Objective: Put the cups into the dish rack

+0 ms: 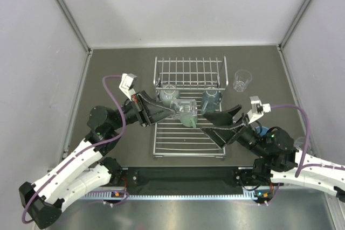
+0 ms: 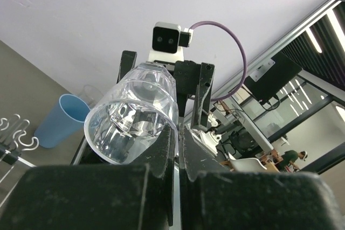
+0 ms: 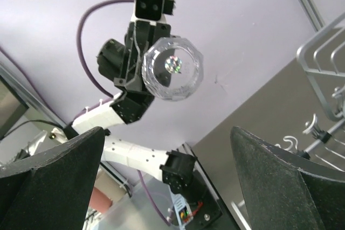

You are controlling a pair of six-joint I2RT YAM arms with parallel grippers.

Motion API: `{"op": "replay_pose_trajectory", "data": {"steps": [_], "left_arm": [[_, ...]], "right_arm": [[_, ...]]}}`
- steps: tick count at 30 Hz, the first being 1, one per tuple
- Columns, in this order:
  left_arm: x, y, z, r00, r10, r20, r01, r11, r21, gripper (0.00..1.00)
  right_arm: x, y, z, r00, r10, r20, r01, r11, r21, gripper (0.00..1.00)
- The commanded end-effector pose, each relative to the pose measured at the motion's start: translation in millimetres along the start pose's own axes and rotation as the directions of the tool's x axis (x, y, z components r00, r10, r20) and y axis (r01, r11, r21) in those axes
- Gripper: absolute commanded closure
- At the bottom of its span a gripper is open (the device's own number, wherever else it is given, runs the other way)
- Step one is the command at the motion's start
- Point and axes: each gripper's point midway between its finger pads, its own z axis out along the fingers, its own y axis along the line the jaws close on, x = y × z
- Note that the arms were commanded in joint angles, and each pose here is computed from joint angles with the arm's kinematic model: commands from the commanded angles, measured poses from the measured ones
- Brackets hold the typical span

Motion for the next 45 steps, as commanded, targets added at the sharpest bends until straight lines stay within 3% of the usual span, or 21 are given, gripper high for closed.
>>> {"op": "replay_pose_trajectory", "data": {"steps": [1, 7, 14, 21, 28, 30, 33, 35, 36, 37, 39, 40, 43, 45], "left_arm": [[-7.0, -21.5, -0.3, 0.998, 0.037, 0.053, -0.041, 0.996, 0.082, 1.00], [0.3, -20.1, 1.0, 0.998, 0.004, 0.058, -0.009, 0.995, 0.094, 1.00], [8.2, -23.4, 4.2, 0.999, -0.015, 0.043, 0.010, 0.993, 0.114, 1.00], [15.4, -20.3, 7.5, 0.999, -0.031, 0.032, 0.027, 0.993, 0.116, 1.00], [20.6, -22.2, 12.1, 0.999, -0.038, 0.020, 0.035, 0.991, 0.129, 1.00], [21.1, -24.1, 12.1, 0.999, -0.036, 0.020, 0.033, 0.990, 0.136, 1.00], [22.9, -22.2, 12.4, 0.999, -0.030, 0.011, 0.029, 0.991, 0.130, 1.00], [23.7, -19.4, 13.2, 1.000, -0.024, 0.005, 0.023, 0.993, 0.114, 1.00], [25.5, -14.4, 13.3, 1.000, -0.030, -0.006, 0.030, 0.996, 0.085, 0.98], [26.3, -12.3, 12.8, 1.000, -0.028, -0.007, 0.028, 0.997, 0.074, 0.74], [27.9, -8.8, 8.5, 1.000, -0.027, 0.003, 0.027, 0.998, 0.059, 0.53], [30.3, -6.0, 6.1, 0.999, -0.034, 0.000, 0.034, 0.998, 0.047, 0.37], [36.4, 8.1, -2.2, 1.000, -0.009, -0.012, 0.009, 0.999, -0.037, 0.25], [34.3, 11.7, -7.9, 1.000, 0.014, -0.006, -0.015, 0.996, -0.093, 0.23]], "right_arm": [[-24.0, 21.7, 7.5, 0.995, 0.039, 0.093, -0.032, 0.996, -0.080, 0.01], [-24.8, 23.3, 21.5, 0.993, 0.038, 0.113, -0.029, 0.996, -0.084, 0.11], [-25.9, 28.5, 27.8, 0.988, 0.044, 0.146, -0.025, 0.992, -0.126, 0.14], [-26.7, 26.8, 30.2, 0.986, 0.045, 0.158, -0.026, 0.992, -0.120, 0.28], [-24.3, 27.6, 31.6, 0.988, 0.043, 0.150, -0.024, 0.992, -0.128, 0.50], [-23.9, 27.7, 31.4, 0.988, 0.042, 0.148, -0.023, 0.992, -0.127, 0.52], [-22.5, 26.6, 31.3, 0.989, 0.038, 0.143, -0.020, 0.992, -0.123, 0.66], [-22.5, 23.9, 30.9, 0.990, 0.031, 0.137, -0.017, 0.994, -0.104, 0.82], [-22.6, 22.8, 30.9, 0.991, 0.026, 0.134, -0.014, 0.995, -0.095, 0.92], [-20.3, 18.1, 31.3, 0.993, 0.019, 0.120, -0.011, 0.998, -0.067, 0.98], [-22.1, 13.9, 29.5, 0.993, 0.014, 0.115, -0.010, 0.999, -0.035, 1.00], [-18.3, 4.7, 28.6, 0.995, 0.005, 0.097, -0.006, 1.000, 0.014, 1.00], [-17.8, -7.8, 20.8, 0.997, -0.012, 0.072, 0.006, 0.996, 0.089, 1.00], [-14.9, -19.3, 15.9, 0.999, -0.037, 0.040, 0.030, 0.987, 0.155, 1.00]]}}
